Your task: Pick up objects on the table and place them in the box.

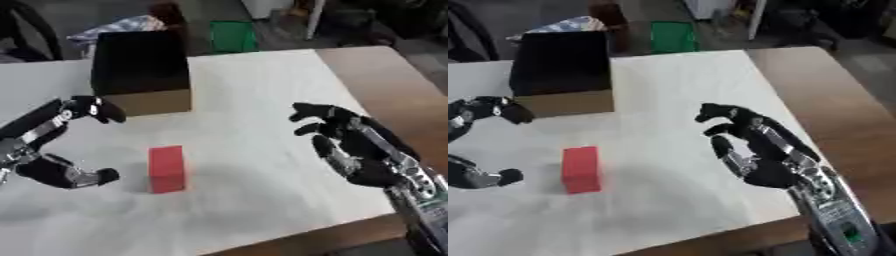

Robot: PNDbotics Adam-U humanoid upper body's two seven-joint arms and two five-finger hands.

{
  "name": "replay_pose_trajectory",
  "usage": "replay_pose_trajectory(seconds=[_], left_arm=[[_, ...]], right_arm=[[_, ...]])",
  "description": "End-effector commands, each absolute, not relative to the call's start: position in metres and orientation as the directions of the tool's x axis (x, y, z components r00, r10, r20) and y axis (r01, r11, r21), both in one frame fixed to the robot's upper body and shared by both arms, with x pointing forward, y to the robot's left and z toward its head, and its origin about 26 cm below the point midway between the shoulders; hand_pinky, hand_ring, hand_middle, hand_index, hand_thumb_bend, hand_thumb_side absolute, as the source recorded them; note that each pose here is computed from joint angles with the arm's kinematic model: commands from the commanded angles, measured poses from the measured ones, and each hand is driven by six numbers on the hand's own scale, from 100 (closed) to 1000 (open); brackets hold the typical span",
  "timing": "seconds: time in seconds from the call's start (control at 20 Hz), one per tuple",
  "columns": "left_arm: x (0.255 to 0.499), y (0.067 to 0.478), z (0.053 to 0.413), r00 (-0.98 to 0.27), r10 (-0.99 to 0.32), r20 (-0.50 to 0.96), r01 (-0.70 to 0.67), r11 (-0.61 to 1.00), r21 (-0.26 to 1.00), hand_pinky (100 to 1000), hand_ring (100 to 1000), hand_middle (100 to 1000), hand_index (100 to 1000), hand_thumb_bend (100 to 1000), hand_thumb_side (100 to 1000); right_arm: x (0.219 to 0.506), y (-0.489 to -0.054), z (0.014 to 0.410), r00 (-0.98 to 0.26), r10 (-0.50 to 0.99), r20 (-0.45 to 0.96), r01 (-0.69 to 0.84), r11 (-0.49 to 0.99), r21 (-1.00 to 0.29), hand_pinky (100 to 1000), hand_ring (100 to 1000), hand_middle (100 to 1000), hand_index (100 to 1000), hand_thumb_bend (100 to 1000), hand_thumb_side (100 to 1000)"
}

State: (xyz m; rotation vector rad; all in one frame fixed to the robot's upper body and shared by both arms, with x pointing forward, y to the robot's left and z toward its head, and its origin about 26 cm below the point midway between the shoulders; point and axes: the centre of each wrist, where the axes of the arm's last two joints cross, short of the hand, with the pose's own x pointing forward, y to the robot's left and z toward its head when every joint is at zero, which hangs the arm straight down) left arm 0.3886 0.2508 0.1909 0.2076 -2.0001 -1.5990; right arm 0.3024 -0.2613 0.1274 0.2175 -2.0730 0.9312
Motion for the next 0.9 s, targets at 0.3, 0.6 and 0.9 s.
replay_pose_trajectory(seconds=[0.3, 0.6, 0.9], left_arm=[[0.405, 0.232, 0.202, -0.846, -0.512, 0.148, 0.129, 0.072, 0.989, 705, 747, 692, 786, 669, 301], [0.416, 0.224, 0.193, -0.833, -0.547, 0.086, 0.101, 0.004, 0.995, 700, 740, 687, 784, 709, 315], [0.422, 0.215, 0.185, -0.833, -0.548, 0.068, 0.094, -0.02, 0.995, 697, 739, 689, 782, 707, 343]], right_arm=[[0.302, -0.258, 0.126, -0.651, 0.185, 0.736, -0.505, 0.619, -0.602, 777, 1000, 773, 850, 100, 554], [0.302, -0.257, 0.123, -0.65, 0.184, 0.737, -0.523, 0.596, -0.61, 777, 1000, 773, 850, 100, 556], [0.302, -0.257, 0.122, -0.647, 0.182, 0.741, -0.525, 0.598, -0.606, 776, 1000, 773, 850, 100, 557]])
